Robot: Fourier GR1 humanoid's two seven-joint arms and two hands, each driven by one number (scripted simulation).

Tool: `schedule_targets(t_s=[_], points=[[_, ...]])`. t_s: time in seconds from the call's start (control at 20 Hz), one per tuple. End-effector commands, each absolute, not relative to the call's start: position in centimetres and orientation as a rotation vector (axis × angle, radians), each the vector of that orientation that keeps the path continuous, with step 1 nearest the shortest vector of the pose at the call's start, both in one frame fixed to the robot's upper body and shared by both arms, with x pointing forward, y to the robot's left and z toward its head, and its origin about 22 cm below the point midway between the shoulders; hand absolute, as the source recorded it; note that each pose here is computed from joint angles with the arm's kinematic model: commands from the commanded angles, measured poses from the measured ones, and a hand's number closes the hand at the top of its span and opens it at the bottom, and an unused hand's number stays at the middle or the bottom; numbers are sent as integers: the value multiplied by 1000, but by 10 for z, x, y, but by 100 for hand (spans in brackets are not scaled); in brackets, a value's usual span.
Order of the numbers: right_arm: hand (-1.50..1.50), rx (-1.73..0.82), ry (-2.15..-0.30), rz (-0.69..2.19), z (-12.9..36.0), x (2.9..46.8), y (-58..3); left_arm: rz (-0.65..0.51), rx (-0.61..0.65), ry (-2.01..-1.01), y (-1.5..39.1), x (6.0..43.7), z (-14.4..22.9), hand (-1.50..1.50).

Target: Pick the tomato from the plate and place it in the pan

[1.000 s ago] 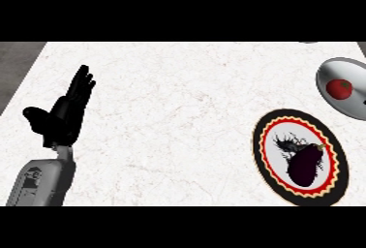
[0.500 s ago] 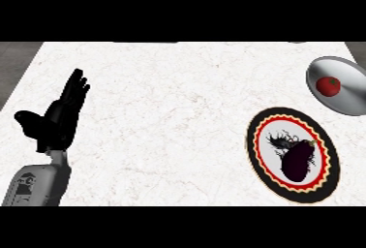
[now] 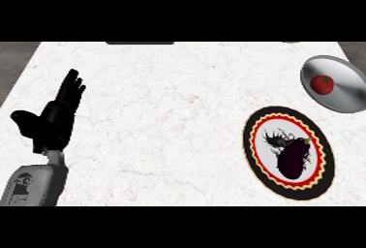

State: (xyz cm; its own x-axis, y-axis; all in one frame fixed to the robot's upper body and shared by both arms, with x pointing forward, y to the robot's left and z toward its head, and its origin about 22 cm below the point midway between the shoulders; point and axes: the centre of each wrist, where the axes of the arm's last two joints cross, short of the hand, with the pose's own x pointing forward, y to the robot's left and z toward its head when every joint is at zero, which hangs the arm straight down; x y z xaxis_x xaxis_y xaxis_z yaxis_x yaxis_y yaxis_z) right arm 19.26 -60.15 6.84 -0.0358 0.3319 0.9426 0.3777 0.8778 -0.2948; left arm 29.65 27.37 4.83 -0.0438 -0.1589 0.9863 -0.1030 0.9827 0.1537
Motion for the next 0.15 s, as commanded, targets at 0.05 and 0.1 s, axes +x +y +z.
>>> schedule_targets(t_s=[0.05, 0.1], points=[[-150, -505, -1698, 18, 68, 176, -608, -40, 198, -1602, 268, 298, 60, 0], [-150, -506, -1687, 18, 55, 201, -590, -50, 190, -1613, 271, 281, 36, 0]])
